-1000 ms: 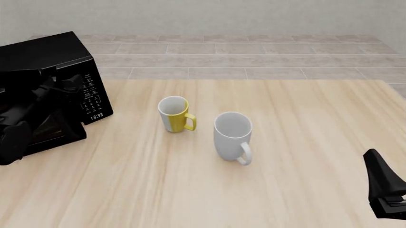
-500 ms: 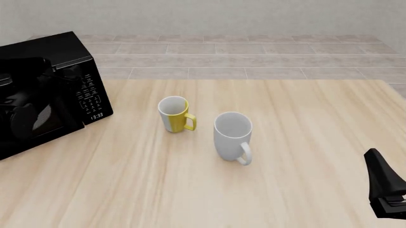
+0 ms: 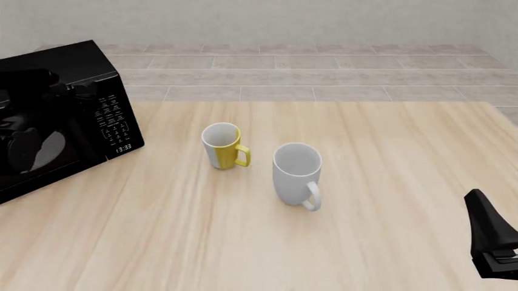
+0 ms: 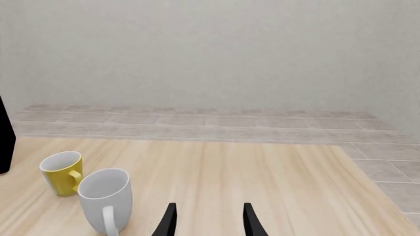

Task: Close the microwave.

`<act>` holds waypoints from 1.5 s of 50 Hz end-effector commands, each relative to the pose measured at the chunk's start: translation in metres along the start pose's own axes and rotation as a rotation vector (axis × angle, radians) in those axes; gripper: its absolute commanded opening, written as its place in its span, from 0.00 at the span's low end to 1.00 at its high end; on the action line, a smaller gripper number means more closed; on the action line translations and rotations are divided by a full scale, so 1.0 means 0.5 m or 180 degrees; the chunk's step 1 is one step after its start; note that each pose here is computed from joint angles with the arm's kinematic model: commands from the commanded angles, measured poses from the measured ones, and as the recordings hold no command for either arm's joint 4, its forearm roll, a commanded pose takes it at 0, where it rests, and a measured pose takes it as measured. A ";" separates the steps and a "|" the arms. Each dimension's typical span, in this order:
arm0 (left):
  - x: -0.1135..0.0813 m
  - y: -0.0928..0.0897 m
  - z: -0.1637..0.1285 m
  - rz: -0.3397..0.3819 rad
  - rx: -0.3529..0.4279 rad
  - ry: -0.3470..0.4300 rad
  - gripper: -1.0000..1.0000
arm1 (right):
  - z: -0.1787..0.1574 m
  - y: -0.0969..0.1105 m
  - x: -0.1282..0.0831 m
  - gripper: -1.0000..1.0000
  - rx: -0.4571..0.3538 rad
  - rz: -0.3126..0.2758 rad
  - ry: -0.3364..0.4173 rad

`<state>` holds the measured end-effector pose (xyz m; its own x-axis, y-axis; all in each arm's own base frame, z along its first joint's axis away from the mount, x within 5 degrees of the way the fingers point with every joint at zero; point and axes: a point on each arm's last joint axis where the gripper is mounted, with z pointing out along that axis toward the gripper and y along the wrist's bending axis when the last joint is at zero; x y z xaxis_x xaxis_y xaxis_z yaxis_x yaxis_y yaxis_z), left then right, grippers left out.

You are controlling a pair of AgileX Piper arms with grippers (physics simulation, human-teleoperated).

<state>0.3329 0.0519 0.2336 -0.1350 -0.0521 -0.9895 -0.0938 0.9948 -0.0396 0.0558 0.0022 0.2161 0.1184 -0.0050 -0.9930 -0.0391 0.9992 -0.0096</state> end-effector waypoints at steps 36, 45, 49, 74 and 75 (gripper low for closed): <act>0.062 -0.047 -0.349 -0.0036 0.0053 -0.0126 1.00 | 0.000 0.001 0.001 1.00 -0.0020 0.0060 0.0020; 0.043 -0.057 -0.424 0.0011 0.0187 -0.0243 1.00 | 0.000 0.001 0.001 1.00 -0.0031 0.0061 0.0014; 0.039 -0.059 -0.456 0.0035 0.0244 -0.0304 1.00 | 0.000 0.001 0.001 1.00 -0.0029 0.0063 0.0014; 0.017 -0.056 -0.598 0.0076 0.0511 -0.0674 1.00 | 0.000 -0.001 -0.001 1.00 0.0016 0.0060 -0.0010; 0.015 -0.056 -0.599 0.0072 0.0507 -0.0682 1.00 | 0.000 -0.001 -0.001 1.00 0.0016 0.0060 -0.0016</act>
<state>0.0517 -0.0025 0.2746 0.0481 -0.0318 -0.9983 0.0493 0.9984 -0.0294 0.0558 0.0022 0.2160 0.1174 0.0130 -0.9930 -0.0409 0.9991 0.0083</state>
